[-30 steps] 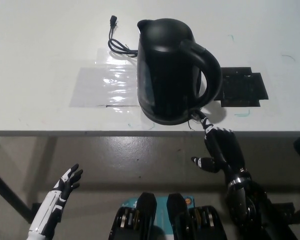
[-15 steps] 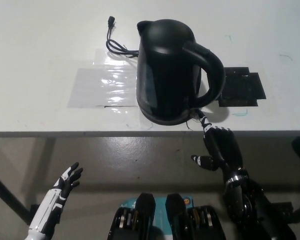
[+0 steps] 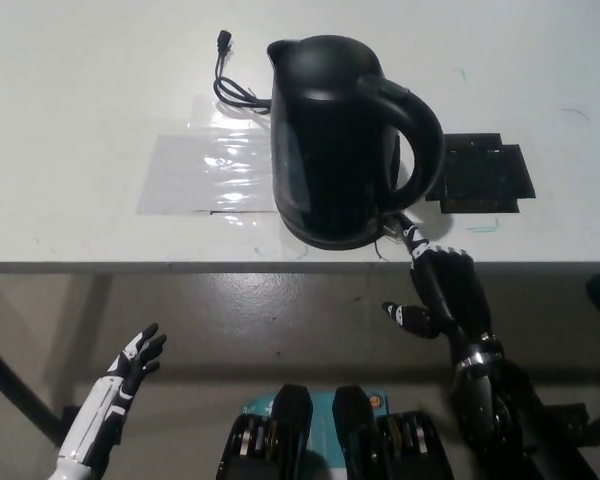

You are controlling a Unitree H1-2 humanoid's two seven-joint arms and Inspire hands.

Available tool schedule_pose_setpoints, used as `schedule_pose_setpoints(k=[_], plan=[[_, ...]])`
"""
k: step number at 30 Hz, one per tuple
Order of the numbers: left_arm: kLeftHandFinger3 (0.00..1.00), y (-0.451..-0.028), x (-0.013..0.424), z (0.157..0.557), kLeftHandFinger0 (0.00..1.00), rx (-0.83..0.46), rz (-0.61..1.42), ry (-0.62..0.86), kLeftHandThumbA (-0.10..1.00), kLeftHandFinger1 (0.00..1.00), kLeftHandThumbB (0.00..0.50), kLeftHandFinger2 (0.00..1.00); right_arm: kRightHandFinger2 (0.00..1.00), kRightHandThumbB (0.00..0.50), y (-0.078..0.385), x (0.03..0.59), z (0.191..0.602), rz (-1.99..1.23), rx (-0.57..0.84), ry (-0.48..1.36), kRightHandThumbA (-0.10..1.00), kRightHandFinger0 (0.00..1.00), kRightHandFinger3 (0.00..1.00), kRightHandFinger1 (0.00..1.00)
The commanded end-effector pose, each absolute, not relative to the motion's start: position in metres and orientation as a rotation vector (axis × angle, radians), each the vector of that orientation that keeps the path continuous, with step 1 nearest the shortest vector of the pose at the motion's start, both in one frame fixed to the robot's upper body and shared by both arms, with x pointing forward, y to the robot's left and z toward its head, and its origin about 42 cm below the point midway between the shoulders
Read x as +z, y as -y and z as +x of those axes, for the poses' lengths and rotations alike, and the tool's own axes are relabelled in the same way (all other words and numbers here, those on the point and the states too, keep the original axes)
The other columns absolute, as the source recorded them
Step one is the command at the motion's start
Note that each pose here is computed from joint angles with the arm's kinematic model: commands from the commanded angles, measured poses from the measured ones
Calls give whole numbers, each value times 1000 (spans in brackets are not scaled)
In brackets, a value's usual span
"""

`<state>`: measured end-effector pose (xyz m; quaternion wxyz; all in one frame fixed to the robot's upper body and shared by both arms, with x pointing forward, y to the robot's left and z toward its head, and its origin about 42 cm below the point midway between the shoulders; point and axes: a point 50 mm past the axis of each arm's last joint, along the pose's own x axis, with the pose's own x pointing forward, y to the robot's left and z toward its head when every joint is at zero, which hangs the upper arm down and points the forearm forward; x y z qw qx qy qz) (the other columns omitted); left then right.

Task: A kettle is kept at the center of the table close to the robot and the robot uses its right index finger to press downwards on the transparent start boiling button

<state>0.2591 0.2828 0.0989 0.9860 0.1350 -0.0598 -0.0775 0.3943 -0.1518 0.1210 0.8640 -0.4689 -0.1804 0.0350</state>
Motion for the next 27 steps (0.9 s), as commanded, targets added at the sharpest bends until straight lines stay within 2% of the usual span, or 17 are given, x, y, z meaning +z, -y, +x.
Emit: schedule_pose_setpoints(k=[1, 2, 3, 5, 8, 9, 10, 12, 16, 20, 22, 23, 25, 26, 27], plan=[[1000, -284, 109, 261, 1000, -188, 287, 162, 1000, 1000, 332, 1000, 524, 293, 150, 164, 379, -887, 20, 564, 1000, 307, 1000, 431], [1000, -284, 109, 261, 1000, -188, 287, 161, 1000, 1000, 335, 1000, 936, 293, 150, 171, 373, -871, 27, 587, 1000, 700, 1000, 809], [1000, -284, 108, 261, 1000, -189, 288, 160, 1000, 1000, 329, 1000, 1000, 312, 150, 180, 365, -846, 35, 637, 1000, 1000, 1000, 1000], [1000, -284, 108, 261, 1000, -188, 288, 159, 1000, 1000, 325, 1000, 1000, 303, 147, 199, 348, -808, 9, 765, 1000, 1000, 1000, 1000], [1000, -285, 107, 260, 1000, -189, 283, 161, 1000, 1000, 309, 1000, 1000, 313, 145, 223, 326, -743, -23, 902, 1000, 1000, 1000, 1000], [1000, -285, 107, 259, 1000, -189, 283, 161, 1000, 1000, 307, 1000, 1000, 314, 145, 224, 325, -740, -24, 906, 1000, 1000, 1000, 1000], [1000, -285, 107, 260, 1000, -189, 284, 157, 1000, 1000, 318, 1000, 1000, 342, 145, 233, 314, -724, -29, 934, 1000, 1000, 1000, 1000], [1000, -285, 107, 260, 1000, -188, 289, 156, 1000, 1000, 334, 1000, 1000, 359, 146, 244, 299, -699, -29, 969, 1000, 1000, 1000, 1000], [1000, -284, 108, 262, 1000, -191, 289, 163, 1000, 1000, 328, 1000, 1000, 386, 150, 253, 277, -680, -34, 1014, 1000, 1000, 1000, 1000], [1000, -283, 108, 261, 1000, -190, 286, 157, 1000, 1000, 317, 1000, 1000, 338, 164, 254, 242, -640, -52, 1148, 1000, 1000, 1000, 1000], [1000, -283, 109, 261, 1000, -188, 283, 160, 1000, 1000, 320, 1000, 1000, 331, 171, 250, 226, -576, -27, 1173, 1000, 1000, 1000, 1000], [1000, -284, 109, 261, 1000, -187, 283, 160, 1000, 1000, 332, 1000, 1000, 358, 173, 249, 220, -552, -19, 1167, 1000, 1000, 1000, 1000], [1000, -284, 108, 260, 1000, -187, 285, 154, 1000, 1000, 346, 1000, 1000, 367, 179, 241, 206, -532, -10, 1131, 1000, 1000, 1000, 1000], [1000, -284, 107, 259, 1000, -186, 284, 154, 1000, 1000, 345, 1000, 1000, 343, 183, 234, 201, -536, -4, 1112, 1000, 1000, 1000, 1000], [1000, -284, 106, 258, 1000, -187, 284, 154, 1000, 1000, 342, 1000, 1000, 298, 190, 220, 194, -559, -11, 1067, 1000, 1000, 1000, 1000]])
